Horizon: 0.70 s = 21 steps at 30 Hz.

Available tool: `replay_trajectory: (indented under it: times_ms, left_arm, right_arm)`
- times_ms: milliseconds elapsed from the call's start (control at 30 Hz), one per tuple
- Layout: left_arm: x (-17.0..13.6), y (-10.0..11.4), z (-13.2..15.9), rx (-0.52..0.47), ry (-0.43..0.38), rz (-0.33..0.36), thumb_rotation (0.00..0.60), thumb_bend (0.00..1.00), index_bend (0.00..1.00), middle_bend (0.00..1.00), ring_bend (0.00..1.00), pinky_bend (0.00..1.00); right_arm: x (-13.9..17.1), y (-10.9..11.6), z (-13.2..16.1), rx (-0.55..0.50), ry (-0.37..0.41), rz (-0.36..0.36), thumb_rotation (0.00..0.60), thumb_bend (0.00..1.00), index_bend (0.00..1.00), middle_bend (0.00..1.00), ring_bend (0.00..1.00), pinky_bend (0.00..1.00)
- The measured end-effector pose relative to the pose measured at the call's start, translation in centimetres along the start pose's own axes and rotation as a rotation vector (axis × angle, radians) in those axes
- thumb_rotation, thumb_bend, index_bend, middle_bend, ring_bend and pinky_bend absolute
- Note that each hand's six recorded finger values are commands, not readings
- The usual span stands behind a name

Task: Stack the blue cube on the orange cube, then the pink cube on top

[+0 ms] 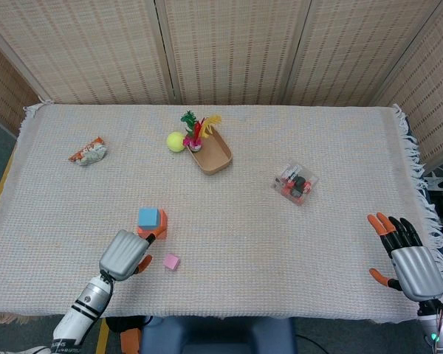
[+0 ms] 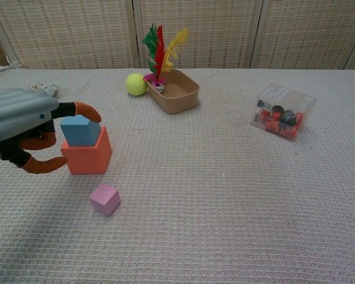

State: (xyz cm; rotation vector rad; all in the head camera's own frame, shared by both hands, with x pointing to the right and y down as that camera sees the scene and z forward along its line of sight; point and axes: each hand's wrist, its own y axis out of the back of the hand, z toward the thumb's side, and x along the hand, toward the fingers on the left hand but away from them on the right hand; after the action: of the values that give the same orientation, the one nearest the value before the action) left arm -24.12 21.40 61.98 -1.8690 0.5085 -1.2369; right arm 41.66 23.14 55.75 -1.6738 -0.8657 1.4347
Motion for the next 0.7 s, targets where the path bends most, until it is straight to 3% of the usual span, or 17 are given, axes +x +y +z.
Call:
replay_trajectory:
  times_ms: [200,533,700]
  left_arm:
    - [-1.6,-3.1,0.8,0.010,-0.061,-0.075,0.600,0.36,0.18,1.00,1.00,1.00]
    - [-0.3,-7.5,1.8,0.098,-0.084,-0.085,0.600,0.36,0.19,1.00,1.00,1.00]
    - [0.6,-8.1,2.0,0.133,-0.078,-0.057,0.600,0.36,0.19,1.00,1.00,1.00]
  right_arm:
    - [0.2,-0.1,0.2,0.000,0.008,0.010,0.600,0.08,0.00,0.00,0.00,0.00]
    - [0.3,0.0,0.2,-0.001,0.008,0.013,0.600,0.08,0.00,0.00,0.00,0.00]
    - [0.3,-0.1,0.0,0.002,0.000,0.017,0.600,0.08,0.00,0.00,0.00,0.00]
